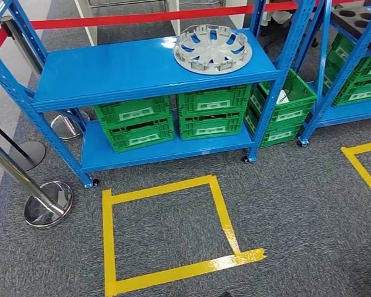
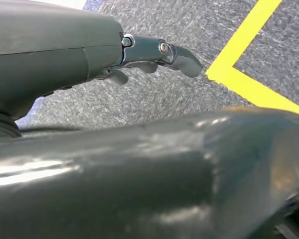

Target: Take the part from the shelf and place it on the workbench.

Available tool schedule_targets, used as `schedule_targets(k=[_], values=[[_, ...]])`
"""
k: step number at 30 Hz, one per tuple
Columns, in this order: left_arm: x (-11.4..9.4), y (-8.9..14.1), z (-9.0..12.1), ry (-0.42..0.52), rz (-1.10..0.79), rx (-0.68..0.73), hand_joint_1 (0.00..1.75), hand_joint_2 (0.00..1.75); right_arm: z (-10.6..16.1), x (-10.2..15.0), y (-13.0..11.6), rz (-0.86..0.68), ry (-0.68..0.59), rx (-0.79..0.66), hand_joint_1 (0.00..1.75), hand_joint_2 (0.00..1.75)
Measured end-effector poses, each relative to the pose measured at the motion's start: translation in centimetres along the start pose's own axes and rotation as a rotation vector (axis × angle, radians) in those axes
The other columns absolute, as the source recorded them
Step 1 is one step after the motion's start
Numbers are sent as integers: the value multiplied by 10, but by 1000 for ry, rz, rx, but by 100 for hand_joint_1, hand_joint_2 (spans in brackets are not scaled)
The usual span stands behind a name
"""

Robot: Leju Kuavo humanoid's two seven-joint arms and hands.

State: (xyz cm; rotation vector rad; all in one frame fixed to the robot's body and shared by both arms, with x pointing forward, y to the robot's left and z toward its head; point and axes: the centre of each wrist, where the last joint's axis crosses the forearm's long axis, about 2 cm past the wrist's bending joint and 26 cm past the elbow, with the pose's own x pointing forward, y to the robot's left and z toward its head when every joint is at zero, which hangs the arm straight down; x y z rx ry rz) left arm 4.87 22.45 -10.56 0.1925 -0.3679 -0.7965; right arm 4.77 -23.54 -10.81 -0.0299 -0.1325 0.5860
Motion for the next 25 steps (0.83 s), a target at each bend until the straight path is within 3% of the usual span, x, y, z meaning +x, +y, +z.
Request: schedule_targets(k=[25], values=[[0, -2, 0, -3, 18, -9, 0, 0, 0, -2, 0, -17, -6, -1, 0, 0]])
